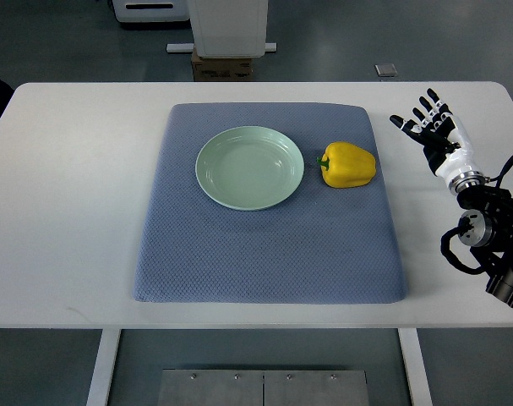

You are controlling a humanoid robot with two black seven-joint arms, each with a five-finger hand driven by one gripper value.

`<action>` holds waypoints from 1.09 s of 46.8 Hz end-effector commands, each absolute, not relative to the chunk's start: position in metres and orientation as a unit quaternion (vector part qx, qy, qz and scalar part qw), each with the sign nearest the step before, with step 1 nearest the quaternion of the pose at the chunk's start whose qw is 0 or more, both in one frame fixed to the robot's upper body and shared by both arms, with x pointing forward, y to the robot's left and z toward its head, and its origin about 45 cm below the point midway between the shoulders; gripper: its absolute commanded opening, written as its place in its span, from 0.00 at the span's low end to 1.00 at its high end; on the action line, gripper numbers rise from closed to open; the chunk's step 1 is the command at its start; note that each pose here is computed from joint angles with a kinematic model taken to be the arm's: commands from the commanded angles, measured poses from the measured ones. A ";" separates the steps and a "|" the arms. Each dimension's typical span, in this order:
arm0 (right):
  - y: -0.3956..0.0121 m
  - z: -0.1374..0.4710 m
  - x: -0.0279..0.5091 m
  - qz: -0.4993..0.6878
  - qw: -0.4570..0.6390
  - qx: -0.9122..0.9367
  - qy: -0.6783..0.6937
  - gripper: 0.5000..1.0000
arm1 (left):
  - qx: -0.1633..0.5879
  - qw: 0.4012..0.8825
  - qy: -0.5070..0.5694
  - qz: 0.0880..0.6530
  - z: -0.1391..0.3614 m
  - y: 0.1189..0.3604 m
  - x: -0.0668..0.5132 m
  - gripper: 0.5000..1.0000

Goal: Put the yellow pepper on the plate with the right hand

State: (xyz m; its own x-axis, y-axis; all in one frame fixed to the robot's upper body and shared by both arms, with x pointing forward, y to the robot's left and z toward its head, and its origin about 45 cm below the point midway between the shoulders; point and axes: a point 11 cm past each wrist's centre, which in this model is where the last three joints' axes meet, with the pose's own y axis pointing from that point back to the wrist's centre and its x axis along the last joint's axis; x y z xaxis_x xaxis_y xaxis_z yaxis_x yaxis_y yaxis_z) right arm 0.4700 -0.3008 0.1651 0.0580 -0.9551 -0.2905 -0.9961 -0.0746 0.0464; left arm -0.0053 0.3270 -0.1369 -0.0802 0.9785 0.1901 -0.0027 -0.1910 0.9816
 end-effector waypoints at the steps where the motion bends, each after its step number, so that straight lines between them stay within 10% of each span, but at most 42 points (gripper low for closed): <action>1: -0.301 0.165 0.470 0.124 0.083 -0.722 0.675 1.00 | 0.523 0.432 0.467 0.568 -0.137 0.327 -0.005 1.00; 51: -0.304 0.175 0.474 0.110 0.094 -0.726 0.672 1.00 | 0.525 0.431 0.467 0.566 -0.137 0.327 -0.009 1.00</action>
